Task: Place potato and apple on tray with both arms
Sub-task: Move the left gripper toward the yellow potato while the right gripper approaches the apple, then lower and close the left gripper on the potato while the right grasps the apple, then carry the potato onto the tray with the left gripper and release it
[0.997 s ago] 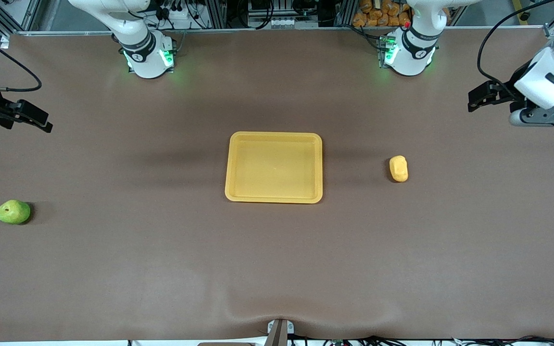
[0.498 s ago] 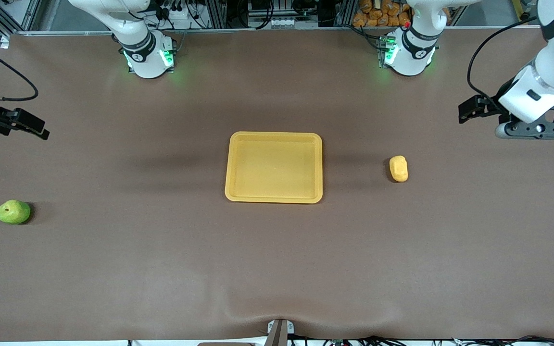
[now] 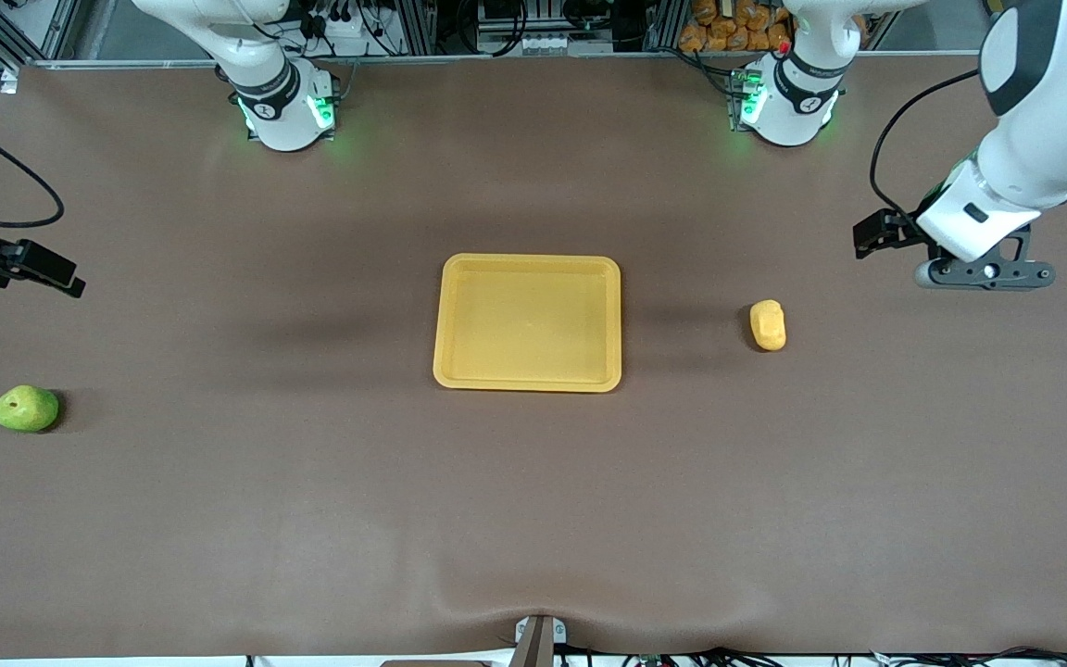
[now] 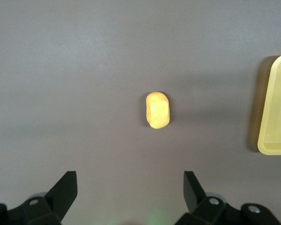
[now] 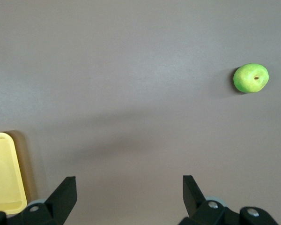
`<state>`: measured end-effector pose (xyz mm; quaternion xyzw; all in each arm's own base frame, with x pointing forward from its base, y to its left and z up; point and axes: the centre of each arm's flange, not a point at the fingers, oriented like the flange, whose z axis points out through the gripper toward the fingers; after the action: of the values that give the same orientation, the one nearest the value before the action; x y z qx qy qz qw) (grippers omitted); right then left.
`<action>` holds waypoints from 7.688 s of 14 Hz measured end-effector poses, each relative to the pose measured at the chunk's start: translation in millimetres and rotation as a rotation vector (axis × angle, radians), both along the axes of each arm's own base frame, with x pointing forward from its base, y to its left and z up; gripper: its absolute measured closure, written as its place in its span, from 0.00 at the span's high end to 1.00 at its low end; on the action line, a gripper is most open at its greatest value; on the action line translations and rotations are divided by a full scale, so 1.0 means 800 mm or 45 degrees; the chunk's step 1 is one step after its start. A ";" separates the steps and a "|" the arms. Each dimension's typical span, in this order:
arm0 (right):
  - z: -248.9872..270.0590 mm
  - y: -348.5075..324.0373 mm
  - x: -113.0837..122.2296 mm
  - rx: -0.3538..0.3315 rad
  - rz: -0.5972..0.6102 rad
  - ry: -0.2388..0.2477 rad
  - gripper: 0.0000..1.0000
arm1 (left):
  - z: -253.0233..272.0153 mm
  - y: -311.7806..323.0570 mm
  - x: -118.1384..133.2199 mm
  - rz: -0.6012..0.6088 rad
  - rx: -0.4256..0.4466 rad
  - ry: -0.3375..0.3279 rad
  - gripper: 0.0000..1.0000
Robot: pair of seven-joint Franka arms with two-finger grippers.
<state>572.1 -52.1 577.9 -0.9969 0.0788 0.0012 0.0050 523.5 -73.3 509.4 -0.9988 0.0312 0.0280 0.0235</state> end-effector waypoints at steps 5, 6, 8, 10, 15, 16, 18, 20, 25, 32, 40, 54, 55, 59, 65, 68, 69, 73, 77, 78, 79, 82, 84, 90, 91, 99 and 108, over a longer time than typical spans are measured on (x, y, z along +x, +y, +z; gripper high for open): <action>-0.034 -0.014 0.038 -0.005 -0.017 -0.004 1.00 | -0.054 -0.028 -0.010 0.021 0.002 -0.026 1.00; -0.042 -0.017 0.047 -0.007 -0.021 -0.015 1.00 | -0.061 -0.037 -0.012 0.022 0.004 -0.032 1.00; -0.057 -0.022 0.062 -0.022 -0.023 -0.038 1.00 | -0.075 -0.051 -0.017 0.017 0.003 -0.044 1.00; -0.080 -0.027 0.074 -0.059 -0.014 -0.029 1.00 | -0.092 -0.053 -0.017 0.015 -0.004 -0.056 1.00; -0.127 -0.061 0.085 -0.074 -0.031 0.032 1.00 | -0.157 -0.045 -0.024 0.022 -0.029 -0.106 1.00; -0.139 -0.084 0.083 -0.071 -0.043 0.053 1.00 | -0.170 -0.044 -0.027 0.021 -0.034 -0.119 1.00; -0.164 -0.128 0.080 -0.063 -0.067 0.091 1.00 | -0.193 -0.042 -0.033 0.020 -0.045 -0.140 1.00; -0.183 -0.145 0.079 -0.056 -0.081 0.119 1.00 | -0.214 -0.042 -0.033 0.019 -0.059 -0.149 1.00; -0.189 -0.167 0.086 -0.057 -0.088 0.114 1.00 | -0.267 -0.043 -0.024 0.026 -0.097 -0.133 1.00; -0.210 -0.205 0.091 -0.049 -0.058 0.129 1.00 | -0.332 -0.042 -0.018 0.043 -0.143 -0.121 0.94; -0.274 -0.293 0.092 -0.039 0.027 0.127 1.00 | -0.351 -0.022 -0.017 0.085 -0.147 -0.099 0.89; -0.389 -0.386 0.086 -0.084 0.250 0.143 1.00 | -0.372 -0.022 -0.023 0.089 -0.149 -0.056 0.70; -0.398 -0.393 0.086 -0.082 0.245 0.147 1.00 | -0.373 -0.022 -0.024 0.089 -0.149 -0.052 0.65; -0.427 -0.411 0.089 -0.075 0.190 0.162 1.00 | -0.376 -0.023 -0.024 0.088 -0.151 -0.049 0.53; -0.442 -0.408 0.089 0.013 0.030 0.137 1.00 | -0.375 -0.025 -0.023 0.083 -0.153 -0.056 0.49; -0.449 -0.412 0.086 0.028 0.012 0.137 1.00 | -0.370 -0.030 -0.018 0.077 -0.158 -0.072 0.49; -0.449 -0.412 0.085 0.030 0.010 0.137 1.00 | -0.367 -0.031 -0.015 0.075 -0.160 -0.079 0.49; -0.463 -0.410 0.082 0.047 -0.008 0.154 1.00 | -0.345 -0.055 0.001 0.036 -0.174 -0.088 0.49; -0.465 -0.410 0.082 0.049 -0.014 0.158 0.83 | -0.314 -0.118 0.011 -0.018 -0.193 -0.074 0.49; -0.466 -0.410 0.082 0.049 -0.014 0.158 0.83 | -0.306 -0.140 0.010 -0.015 -0.193 -0.068 0.49; -0.465 -0.410 0.082 0.047 -0.012 0.159 0.83 | -0.298 -0.162 0.009 -0.009 -0.194 -0.068 0.49; -0.464 -0.409 0.081 0.059 -0.011 0.180 0.83 | -0.275 -0.214 0.007 -0.014 -0.205 -0.084 0.49; -0.456 -0.403 0.080 0.089 -0.006 0.217 0.83 | -0.262 -0.242 0.007 -0.016 -0.213 -0.087 0.49; -0.412 -0.367 0.081 0.178 0.033 0.323 0.83 | -0.267 -0.340 0.008 0.004 -0.268 -0.059 0.49; -0.407 -0.364 0.081 0.186 0.037 0.337 0.83 | -0.269 -0.351 0.008 -0.004 -0.276 -0.057 0.49; -0.277 -0.268 0.100 0.169 0.067 0.385 0.83 | -0.308 -0.401 -0.001 -0.057 -0.199 -0.070 0.49; -0.224 -0.178 0.086 0.155 0.077 0.467 0.83 | -0.348 -0.428 -0.011 -0.046 -0.190 -0.020 0.49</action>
<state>641.3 -194.7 398.8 -0.9797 0.0481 0.1878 0.0510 514.9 -415.8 230.9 -0.9973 0.0511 0.0173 -0.0501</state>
